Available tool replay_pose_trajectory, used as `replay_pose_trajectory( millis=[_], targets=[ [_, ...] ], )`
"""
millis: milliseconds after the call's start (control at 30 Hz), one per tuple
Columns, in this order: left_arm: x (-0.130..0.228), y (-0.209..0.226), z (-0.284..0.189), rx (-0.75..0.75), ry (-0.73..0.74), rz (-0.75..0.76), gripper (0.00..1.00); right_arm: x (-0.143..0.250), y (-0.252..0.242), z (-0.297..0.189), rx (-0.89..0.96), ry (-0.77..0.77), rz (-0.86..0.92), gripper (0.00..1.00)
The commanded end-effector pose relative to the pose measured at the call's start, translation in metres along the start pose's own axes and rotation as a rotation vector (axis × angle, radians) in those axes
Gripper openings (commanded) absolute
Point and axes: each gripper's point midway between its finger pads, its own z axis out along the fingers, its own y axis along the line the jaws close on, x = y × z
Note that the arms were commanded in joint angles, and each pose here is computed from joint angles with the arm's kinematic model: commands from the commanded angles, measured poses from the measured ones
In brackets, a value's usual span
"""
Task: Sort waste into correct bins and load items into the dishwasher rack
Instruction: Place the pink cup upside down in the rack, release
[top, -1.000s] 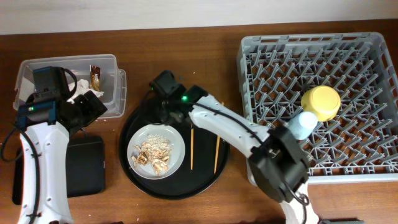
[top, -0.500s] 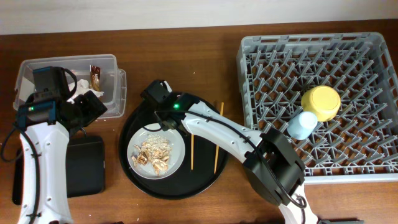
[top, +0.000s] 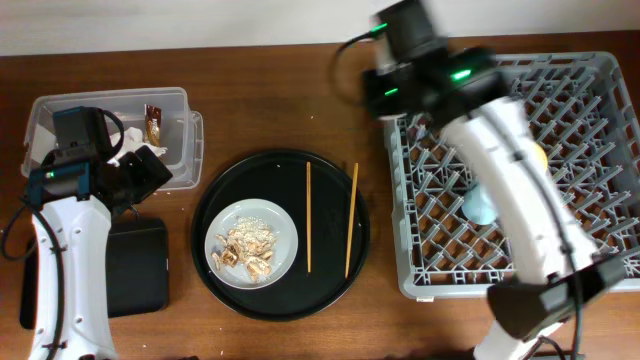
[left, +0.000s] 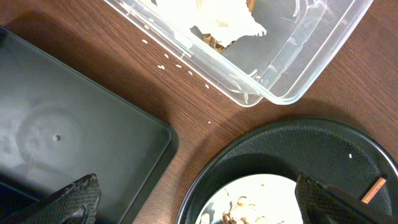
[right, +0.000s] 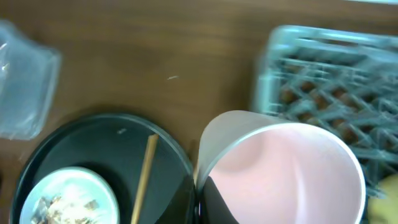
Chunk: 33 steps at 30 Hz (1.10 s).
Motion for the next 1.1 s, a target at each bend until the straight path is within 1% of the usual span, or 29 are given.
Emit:
replay_pose_trajectory(
  millis=[0, 33, 100, 133, 200, 233, 267, 333, 433, 533, 600, 733, 900, 933, 1000, 1067],
  targets=[
    [-0.005, 0.000, -0.004, 0.002, -0.020, -0.013, 0.99, -0.007, -0.051, -0.003, -0.255, 0.052, 0.118, 0.04],
    [-0.005, 0.000, -0.004, 0.002, -0.020, -0.013, 0.99, -0.012, -0.069, -0.012, -0.434, 0.035, 0.157, 0.04],
    [-0.005, 0.000, -0.004, 0.002, -0.020, -0.013, 0.99, -0.017, -0.089, -0.021, -0.617, -0.014, 0.169, 0.04],
    [-0.005, 0.000, -0.004, 0.002, -0.020, -0.013, 0.99, -0.021, -0.107, -0.025, -0.721, -0.056, 0.199, 0.04],
    [-0.005, 0.000, -0.004, 0.002, -0.020, -0.013, 0.99, -0.029, -0.138, -0.023, -0.854, -0.111, 0.291, 0.04],
    [-0.005, 0.000, -0.004, 0.002, -0.020, -0.013, 0.99, -0.030, -0.151, -0.018, -0.884, -0.123, 0.323, 0.04],
    [-0.005, 0.000, -0.004, 0.002, -0.020, -0.013, 0.99, -0.026, -0.167, -0.003, -0.902, -0.112, 0.376, 0.04],
    [-0.005, 0.000, -0.004, 0.002, -0.020, -0.013, 0.99, -0.020, -0.179, 0.019, -0.904, -0.082, 0.421, 0.04],
    [-0.005, 0.000, -0.004, 0.002, -0.020, -0.013, 0.99, -0.006, -0.194, 0.064, -0.916, -0.023, 0.491, 0.04],
    [-0.005, 0.000, -0.004, 0.002, -0.020, -0.013, 0.99, 0.007, -0.200, 0.092, -0.926, 0.038, 0.559, 0.04],
    [-0.005, 0.000, -0.004, 0.002, -0.020, -0.013, 0.99, 0.017, -0.206, 0.108, -0.882, 0.107, 0.642, 0.04],
    [-0.005, 0.000, -0.004, 0.002, -0.020, -0.013, 0.99, 0.046, -0.216, 0.124, -0.722, 0.239, 0.713, 0.04],
    [-0.005, 0.000, -0.004, 0.002, -0.020, -0.013, 0.99, 0.053, -0.212, 0.121, -0.717, 0.283, 0.744, 0.04],
    [-0.005, 0.000, -0.004, 0.002, -0.020, -0.013, 0.99, 0.059, -0.214, 0.122, -0.686, 0.308, 0.750, 0.04],
    [-0.005, 0.000, -0.004, 0.002, -0.020, -0.013, 0.99, 0.077, -0.225, 0.130, -0.565, 0.366, 0.737, 0.05],
    [-0.005, 0.000, -0.004, 0.002, -0.020, -0.013, 0.99, 0.085, -0.234, 0.133, -0.500, 0.384, 0.726, 0.06]
  ],
)
